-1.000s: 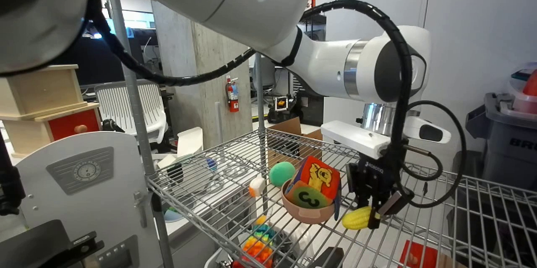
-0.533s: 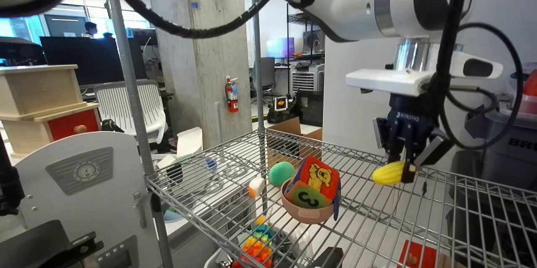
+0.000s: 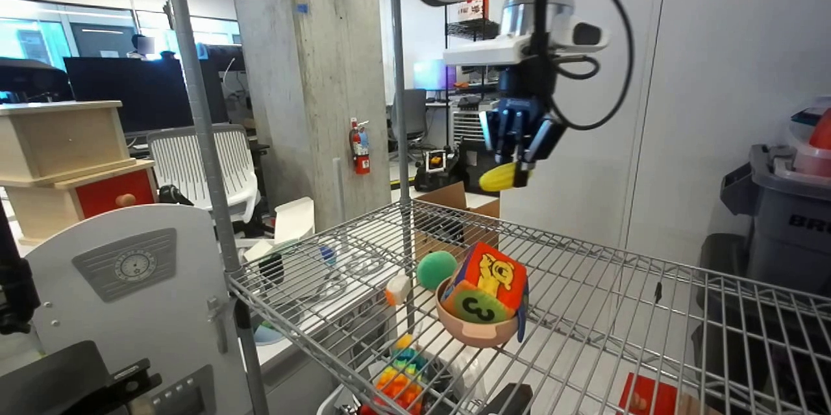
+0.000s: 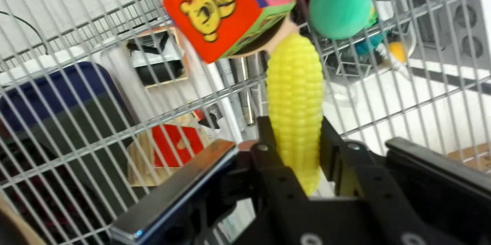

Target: Move the cob of maize to the left

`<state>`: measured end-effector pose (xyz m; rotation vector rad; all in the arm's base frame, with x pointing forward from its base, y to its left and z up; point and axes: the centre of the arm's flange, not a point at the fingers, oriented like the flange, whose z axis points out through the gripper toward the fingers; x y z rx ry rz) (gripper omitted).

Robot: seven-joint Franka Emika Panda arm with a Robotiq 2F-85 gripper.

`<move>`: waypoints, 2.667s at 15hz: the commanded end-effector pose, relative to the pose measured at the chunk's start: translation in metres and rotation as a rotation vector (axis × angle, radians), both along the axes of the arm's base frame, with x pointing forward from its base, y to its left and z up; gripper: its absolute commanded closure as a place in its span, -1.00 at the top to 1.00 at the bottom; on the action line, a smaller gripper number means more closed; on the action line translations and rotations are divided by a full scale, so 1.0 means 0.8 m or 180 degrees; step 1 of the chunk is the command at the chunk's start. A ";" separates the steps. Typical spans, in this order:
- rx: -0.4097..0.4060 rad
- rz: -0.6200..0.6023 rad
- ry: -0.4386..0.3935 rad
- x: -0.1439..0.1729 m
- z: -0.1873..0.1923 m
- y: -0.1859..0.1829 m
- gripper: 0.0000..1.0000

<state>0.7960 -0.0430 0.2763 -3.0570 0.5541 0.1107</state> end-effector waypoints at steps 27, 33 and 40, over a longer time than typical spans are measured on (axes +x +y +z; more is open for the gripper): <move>-0.0711 0.1414 0.0365 -0.195 -0.236 0.292 0.86; -0.0717 0.1556 0.0000 -0.232 -0.216 0.284 0.86; -0.0767 0.1619 -0.0201 -0.285 -0.177 0.243 0.86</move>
